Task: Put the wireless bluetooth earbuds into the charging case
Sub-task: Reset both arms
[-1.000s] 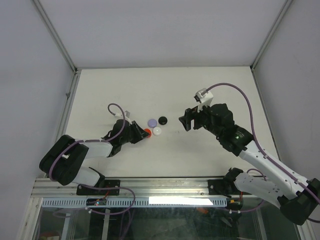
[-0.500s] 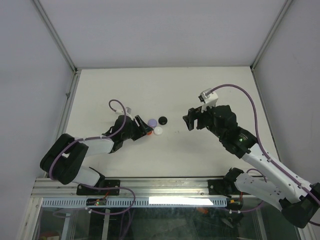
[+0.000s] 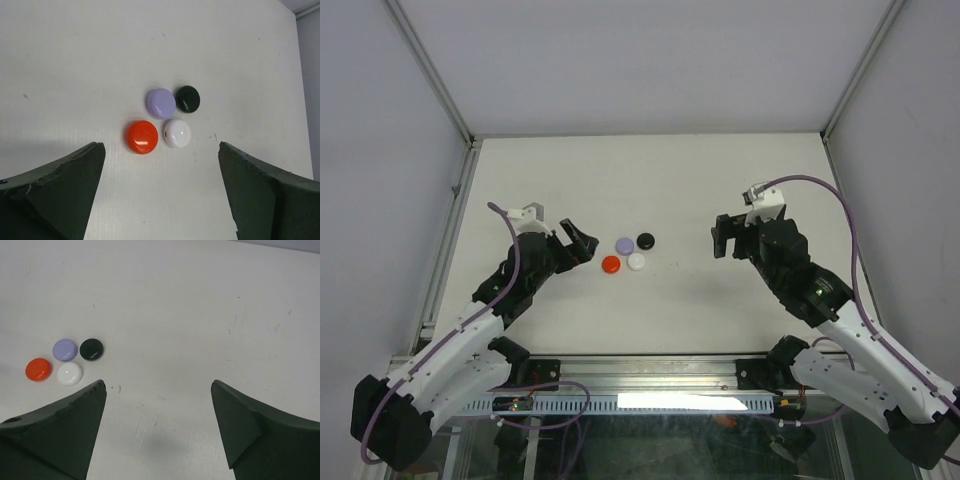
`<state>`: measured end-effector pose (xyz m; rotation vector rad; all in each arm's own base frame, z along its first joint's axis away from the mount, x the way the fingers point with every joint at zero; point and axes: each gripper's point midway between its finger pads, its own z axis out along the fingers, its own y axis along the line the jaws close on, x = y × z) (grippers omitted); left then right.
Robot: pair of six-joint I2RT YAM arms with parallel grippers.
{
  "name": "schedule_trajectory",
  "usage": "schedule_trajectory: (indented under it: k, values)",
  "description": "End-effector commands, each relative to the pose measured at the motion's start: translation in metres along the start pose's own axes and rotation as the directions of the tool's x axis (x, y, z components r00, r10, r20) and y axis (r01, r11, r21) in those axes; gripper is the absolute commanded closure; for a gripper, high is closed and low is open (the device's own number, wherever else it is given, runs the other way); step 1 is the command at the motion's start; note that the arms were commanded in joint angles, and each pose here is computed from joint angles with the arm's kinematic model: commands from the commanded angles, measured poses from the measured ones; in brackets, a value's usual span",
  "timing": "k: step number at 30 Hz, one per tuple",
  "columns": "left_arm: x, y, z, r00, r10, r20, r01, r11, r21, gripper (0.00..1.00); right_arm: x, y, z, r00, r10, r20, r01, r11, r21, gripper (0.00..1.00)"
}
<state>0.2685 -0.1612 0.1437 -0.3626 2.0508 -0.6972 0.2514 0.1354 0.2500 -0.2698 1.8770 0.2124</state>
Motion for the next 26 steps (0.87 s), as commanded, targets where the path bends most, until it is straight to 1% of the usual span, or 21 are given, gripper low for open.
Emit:
schedule_trajectory:
  k: [1, 5, 6, 8, 10, 12, 14, 17, 20, 26]
  values:
    - [-0.048, 0.005, -0.038, 0.985, 0.115, 0.132, -0.103, 0.99, -0.092, 0.01, -0.014, -0.022, -0.011, 0.997, 0.039, 0.068, -0.046, 0.994, 0.102, 0.1]
    - [-0.089, -0.007, -0.077, 0.951, 0.173, 0.258, -0.152, 0.983, -0.099, 0.01, -0.012, -0.038, -0.016, 0.995, 0.045, 0.084, -0.06, 0.981, 0.185, 0.08]
    - [-0.104, -0.015, -0.092, 0.933, 0.191, 0.304, -0.171, 0.981, -0.091, 0.01, -0.01, -0.042, -0.017, 0.995, 0.051, 0.084, -0.067, 0.977, 0.203, 0.07]
    - [-0.123, -0.022, -0.112, 0.903, 0.229, 0.364, -0.21, 0.974, -0.09, 0.01, -0.01, -0.045, -0.018, 0.994, 0.059, 0.096, -0.079, 0.973, 0.219, 0.07]
    - [-0.136, -0.024, -0.127, 0.873, 0.258, 0.414, -0.238, 0.966, -0.1, 0.01, -0.009, -0.047, -0.018, 0.992, 0.065, 0.108, -0.087, 0.971, 0.224, 0.02]
    - [-0.145, -0.024, -0.138, 0.844, 0.285, 0.454, -0.261, 0.958, -0.116, 0.01, -0.012, -0.048, -0.02, 0.989, 0.076, 0.129, -0.104, 0.968, 0.227, 0.01]
    - [-0.15, -0.021, -0.141, 0.824, 0.306, 0.476, -0.274, 0.952, -0.138, 0.01, -0.016, -0.05, -0.023, 0.983, 0.092, 0.16, -0.127, 0.966, 0.226, 0.01]
    - [-0.146, -0.014, -0.136, 0.814, 0.31, 0.491, -0.271, 0.951, -0.15, 0.01, -0.02, -0.051, -0.028, 0.974, 0.105, 0.199, -0.148, 0.965, 0.215, 0.01]
    - [-0.137, -0.013, -0.126, 0.82, 0.317, 0.476, -0.292, 0.948, -0.127, 0.01, -0.022, -0.052, -0.03, 0.971, 0.103, 0.214, -0.148, 0.967, 0.209, 0.01]
    - [-0.133, -0.013, -0.121, 0.824, 0.34, 0.453, -0.315, 0.94, -0.134, 0.01, -0.025, -0.05, -0.027, 0.97, 0.097, 0.224, -0.144, 0.968, 0.207, 0.01]
